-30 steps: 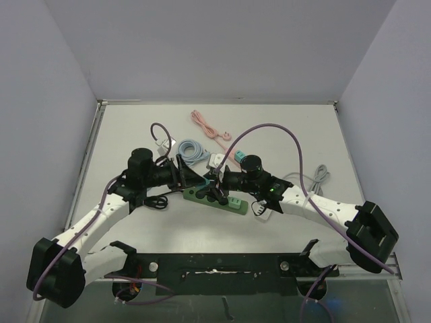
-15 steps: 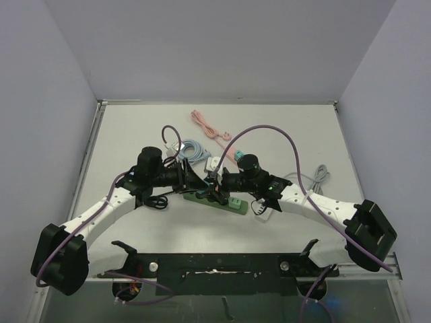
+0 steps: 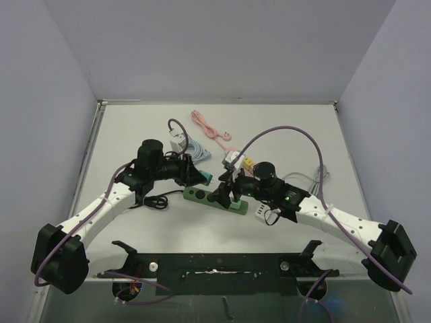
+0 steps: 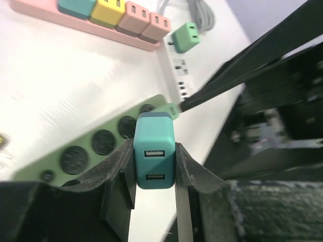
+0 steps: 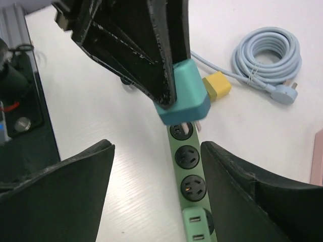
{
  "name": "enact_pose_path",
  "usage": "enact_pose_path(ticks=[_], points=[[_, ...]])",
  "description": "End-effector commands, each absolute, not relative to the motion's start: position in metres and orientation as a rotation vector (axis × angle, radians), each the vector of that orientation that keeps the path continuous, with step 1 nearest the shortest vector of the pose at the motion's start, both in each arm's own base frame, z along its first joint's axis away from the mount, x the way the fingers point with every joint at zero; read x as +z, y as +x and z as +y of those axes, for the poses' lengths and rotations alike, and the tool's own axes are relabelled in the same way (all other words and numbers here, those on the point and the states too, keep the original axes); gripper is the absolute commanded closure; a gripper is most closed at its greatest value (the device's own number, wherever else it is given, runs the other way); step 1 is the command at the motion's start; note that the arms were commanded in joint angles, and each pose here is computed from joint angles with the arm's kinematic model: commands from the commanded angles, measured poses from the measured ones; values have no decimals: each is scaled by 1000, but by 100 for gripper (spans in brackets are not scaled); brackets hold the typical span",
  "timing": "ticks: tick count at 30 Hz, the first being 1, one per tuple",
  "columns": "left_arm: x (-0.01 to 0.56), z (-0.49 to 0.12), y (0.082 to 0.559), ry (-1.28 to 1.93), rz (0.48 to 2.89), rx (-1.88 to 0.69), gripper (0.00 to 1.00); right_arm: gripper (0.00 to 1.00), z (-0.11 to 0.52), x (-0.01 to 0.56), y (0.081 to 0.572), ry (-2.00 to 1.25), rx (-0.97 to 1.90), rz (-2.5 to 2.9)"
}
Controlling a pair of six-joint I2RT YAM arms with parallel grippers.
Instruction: Insert the plug
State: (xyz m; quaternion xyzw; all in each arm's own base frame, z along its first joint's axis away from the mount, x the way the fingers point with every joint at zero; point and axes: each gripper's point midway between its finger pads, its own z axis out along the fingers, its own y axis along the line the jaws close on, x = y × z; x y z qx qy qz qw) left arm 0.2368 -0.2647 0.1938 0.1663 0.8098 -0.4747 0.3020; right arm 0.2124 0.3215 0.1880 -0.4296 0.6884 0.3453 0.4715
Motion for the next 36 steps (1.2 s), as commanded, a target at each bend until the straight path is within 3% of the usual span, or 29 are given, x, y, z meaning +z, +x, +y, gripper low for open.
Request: enact_pose_path(ticks=[1, 11, 16, 25, 36], points=[[204, -252, 257, 853, 1855, -954, 100, 30, 301, 220, 212, -712, 918, 1735], [181, -263, 222, 1637, 1412, -663, 100, 31, 222, 203, 256, 11, 792, 2038], [171, -274, 206, 1832, 1294, -649, 100, 31, 186, 191, 282, 244, 778, 2067], [126, -295, 190, 2124, 1359, -720, 100, 32, 168, 192, 284, 208, 784, 2002], [108, -315, 211, 2217, 1380, -708, 100, 32, 160, 198, 279, 144, 735, 1974]])
